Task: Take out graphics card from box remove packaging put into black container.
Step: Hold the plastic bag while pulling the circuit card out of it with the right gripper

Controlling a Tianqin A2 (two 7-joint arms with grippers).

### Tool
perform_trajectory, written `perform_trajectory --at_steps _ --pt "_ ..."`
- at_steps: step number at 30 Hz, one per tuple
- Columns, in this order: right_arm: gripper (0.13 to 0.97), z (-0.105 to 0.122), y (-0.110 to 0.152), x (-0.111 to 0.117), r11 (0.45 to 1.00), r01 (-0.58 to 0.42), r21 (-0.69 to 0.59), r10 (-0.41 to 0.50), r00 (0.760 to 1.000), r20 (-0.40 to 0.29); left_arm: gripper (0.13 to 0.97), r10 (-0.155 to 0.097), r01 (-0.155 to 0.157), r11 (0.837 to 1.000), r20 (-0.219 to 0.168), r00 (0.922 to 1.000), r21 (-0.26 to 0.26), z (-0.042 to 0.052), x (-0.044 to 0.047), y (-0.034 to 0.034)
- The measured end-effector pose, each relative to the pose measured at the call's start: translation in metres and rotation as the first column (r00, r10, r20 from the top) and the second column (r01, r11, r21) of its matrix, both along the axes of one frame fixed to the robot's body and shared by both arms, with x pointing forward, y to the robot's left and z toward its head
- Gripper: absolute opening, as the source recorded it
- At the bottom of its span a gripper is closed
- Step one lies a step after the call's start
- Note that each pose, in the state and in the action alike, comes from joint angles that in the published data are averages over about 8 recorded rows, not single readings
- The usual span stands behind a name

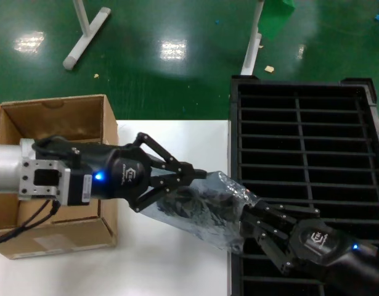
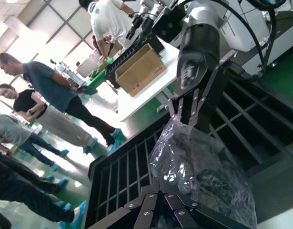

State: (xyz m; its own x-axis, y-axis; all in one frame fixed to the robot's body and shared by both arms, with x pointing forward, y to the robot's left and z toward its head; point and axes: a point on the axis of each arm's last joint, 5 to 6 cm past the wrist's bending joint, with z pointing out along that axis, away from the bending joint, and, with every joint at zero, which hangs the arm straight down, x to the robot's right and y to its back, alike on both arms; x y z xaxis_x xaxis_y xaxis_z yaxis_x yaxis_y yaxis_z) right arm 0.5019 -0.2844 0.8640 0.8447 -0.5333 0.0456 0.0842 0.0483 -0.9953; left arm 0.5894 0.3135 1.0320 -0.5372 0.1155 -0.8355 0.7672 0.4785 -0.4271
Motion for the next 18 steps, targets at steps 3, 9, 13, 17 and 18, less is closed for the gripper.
perform_trajectory --at_steps 3,9,13,17,18 --pt "0.197 0.0 0.0 0.0 1.0 -0.001 -0.003 0.001 1.0 -0.002 0.142 0.011 -0.011 1.0 0.002 0.9999 0.0 0.001 0.0017 0.0053" --pt "0.197 0.0 0.0 0.001 1.0 -0.001 -0.009 0.001 1.0 -0.005 0.142 0.037 -0.037 0.999 0.002 0.9993 0.0 0.0008 0.0045 0.0194" --pt "0.197 0.001 0.001 0.002 1.0 0.002 -0.012 -0.002 1.0 -0.006 0.142 0.059 -0.059 0.998 0.001 0.9983 0.001 -0.0008 0.0057 0.0324" --pt "0.197 0.004 0.001 0.003 1.0 0.008 -0.015 -0.008 1.0 -0.004 0.142 0.083 -0.083 0.997 0.001 0.9966 -0.001 -0.0025 0.0063 0.0484" --pt "0.197 0.005 0.001 0.003 1.0 0.01 -0.016 -0.01 1.0 -0.004 0.142 0.089 -0.089 0.996 0.002 0.996 -0.002 -0.0029 0.0063 0.0526"
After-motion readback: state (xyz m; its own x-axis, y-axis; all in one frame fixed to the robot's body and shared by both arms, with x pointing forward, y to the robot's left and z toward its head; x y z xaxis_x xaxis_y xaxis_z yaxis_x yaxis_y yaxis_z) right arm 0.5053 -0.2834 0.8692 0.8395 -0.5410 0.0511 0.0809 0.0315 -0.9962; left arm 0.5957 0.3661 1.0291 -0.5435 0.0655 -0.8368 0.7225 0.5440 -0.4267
